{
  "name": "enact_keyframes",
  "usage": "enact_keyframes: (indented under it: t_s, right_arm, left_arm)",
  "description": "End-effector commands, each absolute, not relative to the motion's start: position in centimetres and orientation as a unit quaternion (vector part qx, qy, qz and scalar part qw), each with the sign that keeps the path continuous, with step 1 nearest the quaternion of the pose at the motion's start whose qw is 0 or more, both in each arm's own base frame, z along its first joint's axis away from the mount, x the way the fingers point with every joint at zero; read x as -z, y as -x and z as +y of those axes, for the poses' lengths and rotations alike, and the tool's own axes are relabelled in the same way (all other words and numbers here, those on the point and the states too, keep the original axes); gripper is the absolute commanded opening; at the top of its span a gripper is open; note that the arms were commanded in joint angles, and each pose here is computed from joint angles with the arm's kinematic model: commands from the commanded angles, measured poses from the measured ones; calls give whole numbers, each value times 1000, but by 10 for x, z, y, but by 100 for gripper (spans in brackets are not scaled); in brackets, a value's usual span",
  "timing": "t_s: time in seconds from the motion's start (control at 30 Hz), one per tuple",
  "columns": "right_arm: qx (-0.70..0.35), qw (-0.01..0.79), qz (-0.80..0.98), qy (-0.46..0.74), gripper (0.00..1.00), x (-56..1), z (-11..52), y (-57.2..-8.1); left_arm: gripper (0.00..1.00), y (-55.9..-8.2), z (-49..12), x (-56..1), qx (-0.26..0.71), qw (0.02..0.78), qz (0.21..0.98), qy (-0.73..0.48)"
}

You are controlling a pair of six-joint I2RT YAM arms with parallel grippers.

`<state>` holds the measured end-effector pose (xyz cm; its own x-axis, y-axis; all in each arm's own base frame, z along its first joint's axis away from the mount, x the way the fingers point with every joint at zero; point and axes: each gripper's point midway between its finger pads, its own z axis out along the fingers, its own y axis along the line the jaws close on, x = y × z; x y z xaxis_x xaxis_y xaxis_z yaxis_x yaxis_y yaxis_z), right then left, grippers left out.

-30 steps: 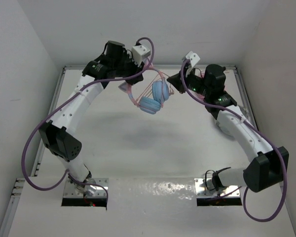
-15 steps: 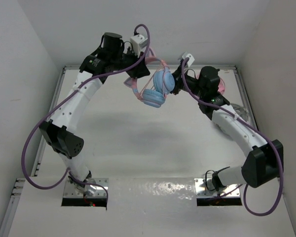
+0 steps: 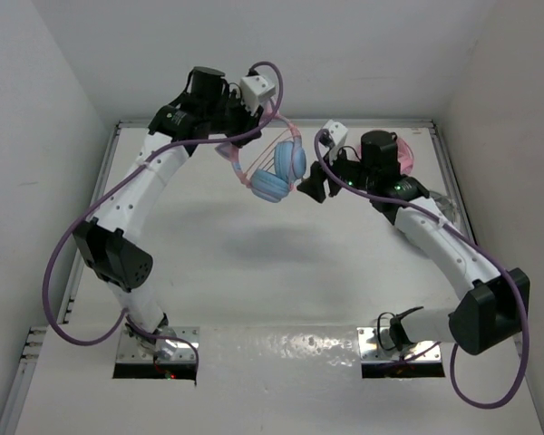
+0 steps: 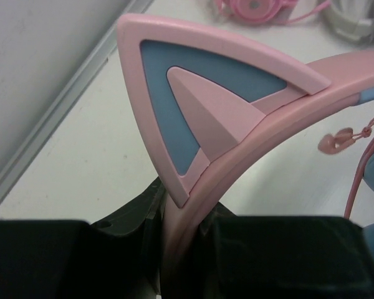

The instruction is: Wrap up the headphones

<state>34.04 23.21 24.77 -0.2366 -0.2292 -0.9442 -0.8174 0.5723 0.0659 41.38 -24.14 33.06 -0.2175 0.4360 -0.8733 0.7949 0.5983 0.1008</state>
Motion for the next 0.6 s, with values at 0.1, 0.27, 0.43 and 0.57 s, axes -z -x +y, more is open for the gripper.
enact_keyframes:
  t_s: [0.1,0.27,0.43,0.57]
  right_arm:
    - [-246,468,754,391,81,-246,209,-315]
    - [-256,439,759,406,99,-260,204,-292]
    - [-302,467,736,385,99,-301,219,-292]
    - [-369,490,745,263,97,-325,236,-315]
  left_arm:
    - [0,-410,-229,-333,159,497,732,-437]
    - [0,-402,-229,-305,166,468,734,-464]
    - [0,-404,-228,-287,158,459,738,-469]
    - [0,-417,-223,-291,133,478,747,-443]
